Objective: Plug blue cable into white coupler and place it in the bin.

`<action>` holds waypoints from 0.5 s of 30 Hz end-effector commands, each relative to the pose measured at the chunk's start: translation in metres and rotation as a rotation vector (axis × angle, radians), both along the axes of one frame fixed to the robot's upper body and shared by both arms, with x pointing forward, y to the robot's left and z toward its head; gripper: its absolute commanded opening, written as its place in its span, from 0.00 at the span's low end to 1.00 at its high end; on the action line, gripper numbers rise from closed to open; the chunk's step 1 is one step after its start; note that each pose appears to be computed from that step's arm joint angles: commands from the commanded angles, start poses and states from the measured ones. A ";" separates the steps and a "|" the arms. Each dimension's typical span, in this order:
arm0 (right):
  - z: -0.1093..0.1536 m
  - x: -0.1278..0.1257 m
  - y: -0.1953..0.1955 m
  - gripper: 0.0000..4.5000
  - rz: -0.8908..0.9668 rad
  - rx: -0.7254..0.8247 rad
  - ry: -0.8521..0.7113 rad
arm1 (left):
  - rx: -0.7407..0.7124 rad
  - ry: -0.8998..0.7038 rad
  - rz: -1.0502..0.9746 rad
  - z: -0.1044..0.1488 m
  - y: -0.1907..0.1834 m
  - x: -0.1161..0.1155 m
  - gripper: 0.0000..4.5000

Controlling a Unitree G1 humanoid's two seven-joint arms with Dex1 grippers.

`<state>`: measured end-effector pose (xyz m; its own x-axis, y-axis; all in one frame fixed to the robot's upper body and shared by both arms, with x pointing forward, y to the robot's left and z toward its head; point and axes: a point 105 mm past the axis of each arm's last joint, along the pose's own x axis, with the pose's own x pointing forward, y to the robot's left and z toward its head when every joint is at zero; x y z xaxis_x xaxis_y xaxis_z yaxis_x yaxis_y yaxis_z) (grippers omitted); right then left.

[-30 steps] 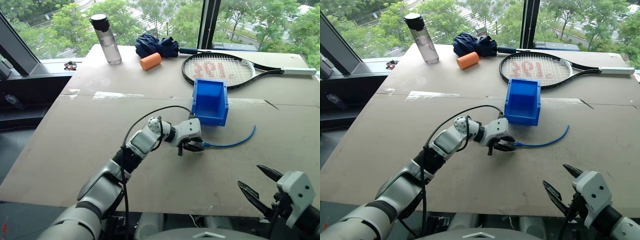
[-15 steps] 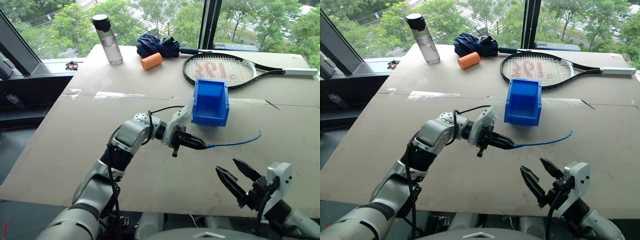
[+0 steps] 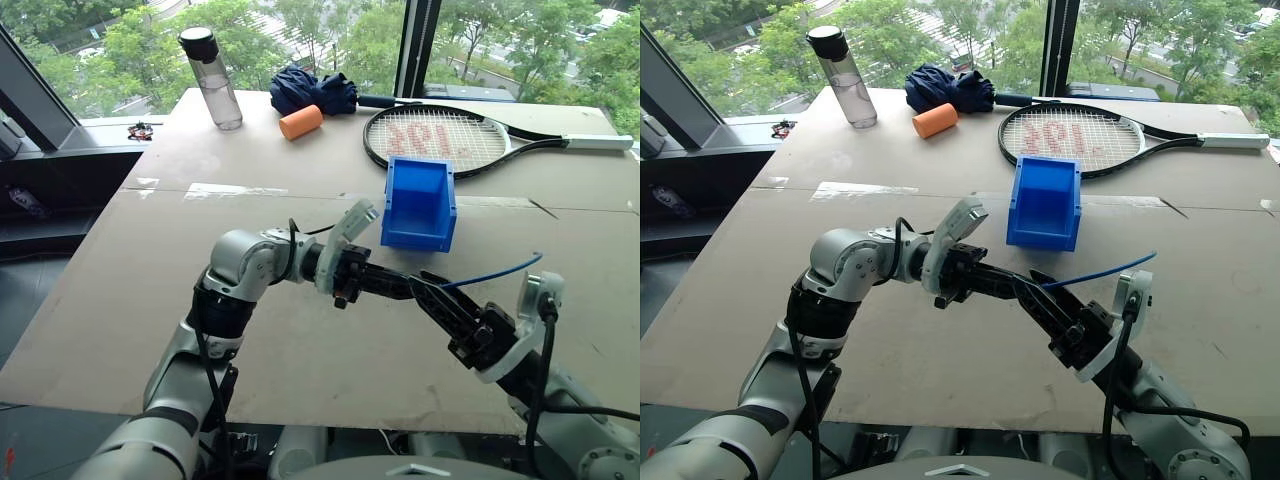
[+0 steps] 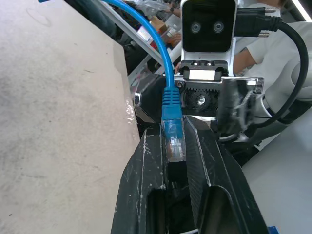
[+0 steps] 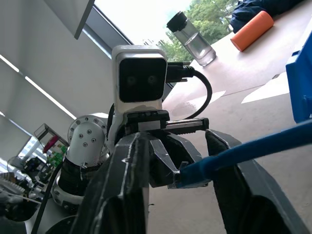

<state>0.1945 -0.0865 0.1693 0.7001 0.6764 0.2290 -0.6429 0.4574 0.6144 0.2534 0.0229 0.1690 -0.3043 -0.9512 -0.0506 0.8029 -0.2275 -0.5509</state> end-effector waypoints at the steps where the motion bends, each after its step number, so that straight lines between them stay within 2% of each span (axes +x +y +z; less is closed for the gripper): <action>1: 0.007 -0.004 0.004 0.02 0.029 0.028 -0.003 | -0.042 -0.041 -0.020 0.013 -0.001 -0.005 0.00; 4: 0.008 -0.005 0.004 0.00 0.033 0.029 -0.005 | -0.052 -0.051 -0.030 0.014 -0.001 -0.007 0.00; 10: 0.013 -0.005 0.003 0.00 0.053 0.031 -0.019 | -0.067 -0.128 0.036 0.017 -0.005 0.003 0.00; 12: 0.015 -0.004 0.002 0.00 0.052 0.034 -0.024 | -0.038 -0.167 0.036 0.013 -0.006 0.002 0.22; 15: 0.017 -0.003 -0.001 0.00 0.041 0.039 -0.029 | -0.062 -0.191 0.065 0.018 -0.005 0.003 0.49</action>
<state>0.1955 -0.0909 0.1783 0.6885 0.6826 0.2448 -0.6528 0.4364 0.6192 0.2597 0.0219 0.1747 -0.2336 -0.9698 -0.0700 0.8786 -0.1797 -0.4425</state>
